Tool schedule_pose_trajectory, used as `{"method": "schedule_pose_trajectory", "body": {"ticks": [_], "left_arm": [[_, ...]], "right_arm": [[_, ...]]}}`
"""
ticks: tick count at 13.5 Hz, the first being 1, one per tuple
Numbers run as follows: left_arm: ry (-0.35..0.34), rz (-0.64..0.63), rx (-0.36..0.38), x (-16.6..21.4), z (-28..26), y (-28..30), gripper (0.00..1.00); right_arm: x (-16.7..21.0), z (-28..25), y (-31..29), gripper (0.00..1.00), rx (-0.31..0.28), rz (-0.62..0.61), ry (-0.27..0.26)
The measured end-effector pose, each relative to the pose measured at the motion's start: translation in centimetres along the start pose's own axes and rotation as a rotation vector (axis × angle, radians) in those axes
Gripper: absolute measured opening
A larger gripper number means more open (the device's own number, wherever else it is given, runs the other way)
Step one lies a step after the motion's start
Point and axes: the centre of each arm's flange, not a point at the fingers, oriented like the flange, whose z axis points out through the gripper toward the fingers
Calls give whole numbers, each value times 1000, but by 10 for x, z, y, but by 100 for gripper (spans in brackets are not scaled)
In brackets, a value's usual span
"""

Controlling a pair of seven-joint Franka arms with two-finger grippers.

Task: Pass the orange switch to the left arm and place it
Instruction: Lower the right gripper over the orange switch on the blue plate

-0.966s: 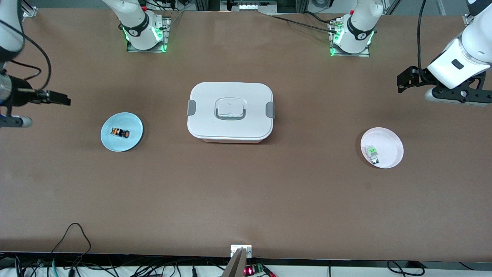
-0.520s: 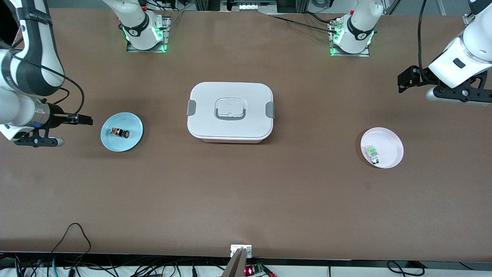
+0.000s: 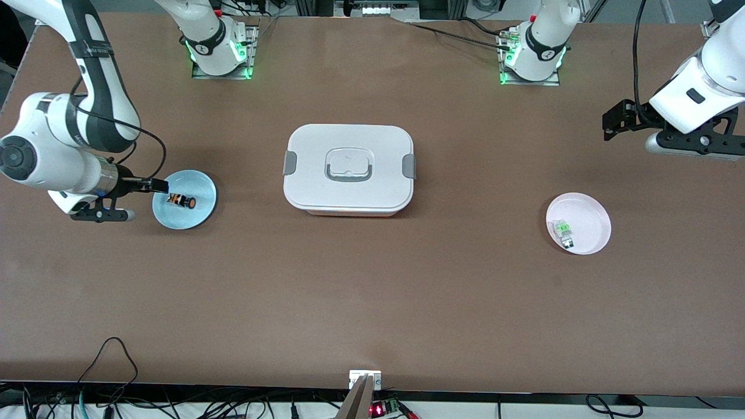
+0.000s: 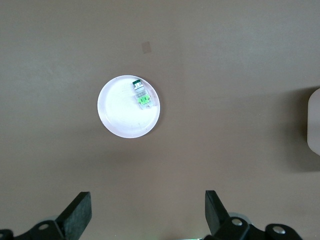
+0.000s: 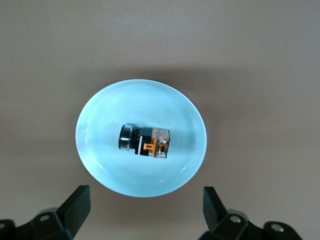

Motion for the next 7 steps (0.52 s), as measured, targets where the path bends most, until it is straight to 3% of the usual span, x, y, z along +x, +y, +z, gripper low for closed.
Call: {"method": "schedule_pose_trajectory", "body": {"ticks": [7], "left_arm": [[-1, -1, 0, 0, 0, 0, 100]], "right_arm": [[8, 62, -2, 100, 1, -5, 3]]}}
